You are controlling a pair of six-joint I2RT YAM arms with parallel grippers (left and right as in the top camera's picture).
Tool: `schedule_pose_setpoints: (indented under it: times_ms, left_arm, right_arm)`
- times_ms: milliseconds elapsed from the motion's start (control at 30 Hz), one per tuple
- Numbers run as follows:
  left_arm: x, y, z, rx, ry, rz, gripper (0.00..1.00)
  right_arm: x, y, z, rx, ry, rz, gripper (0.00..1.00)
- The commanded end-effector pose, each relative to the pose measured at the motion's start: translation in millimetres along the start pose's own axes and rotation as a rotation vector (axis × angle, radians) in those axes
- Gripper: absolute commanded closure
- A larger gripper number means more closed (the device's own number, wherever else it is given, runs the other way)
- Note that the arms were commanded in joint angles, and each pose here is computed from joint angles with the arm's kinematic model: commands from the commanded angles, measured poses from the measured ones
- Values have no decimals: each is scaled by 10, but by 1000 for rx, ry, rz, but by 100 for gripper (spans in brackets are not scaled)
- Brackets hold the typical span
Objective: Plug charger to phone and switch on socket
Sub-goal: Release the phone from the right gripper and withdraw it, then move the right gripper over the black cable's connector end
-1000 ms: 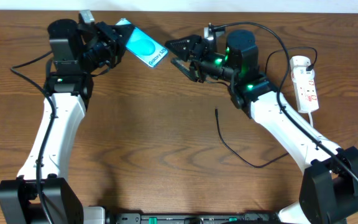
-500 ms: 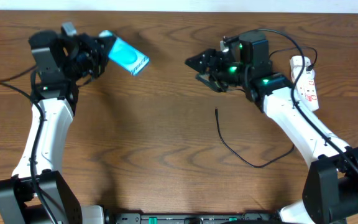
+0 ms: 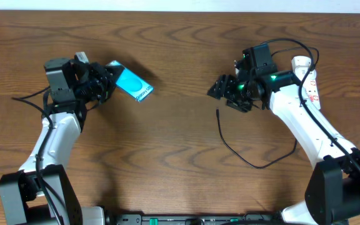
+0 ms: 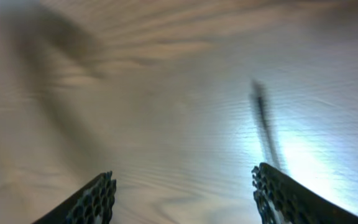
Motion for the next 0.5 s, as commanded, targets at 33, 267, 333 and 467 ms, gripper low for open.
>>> schedule_pose_setpoints:
  times_ms: [33,267,333,467]
  left_arm:
    - [-40,44,27,-7,20,-33,92]
    - [-65,83,18,-42,43,-56,93]
    - [-75,41,10,-82,76,-88,93]
    - [-69,-1,-50,-154,151,-145,92]
  right_arm:
    - [91,41,189,-264,-72,106,30]
    - [-37,109,297,-479,-50,165,28]
    - [-61,118,293,-493,-43,172,28]
    - [-66,139,284,-479,-40,175,28]
Point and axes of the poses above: each gripper's point midway between its finger pads, its own z axis back along the fingers, its own y axis along the line the jaws close on, x = y × z, the point moved 10 cm from there along z, back along the fingers, and after that the axes turned 13 degrees about z, right-handed, at the moved point
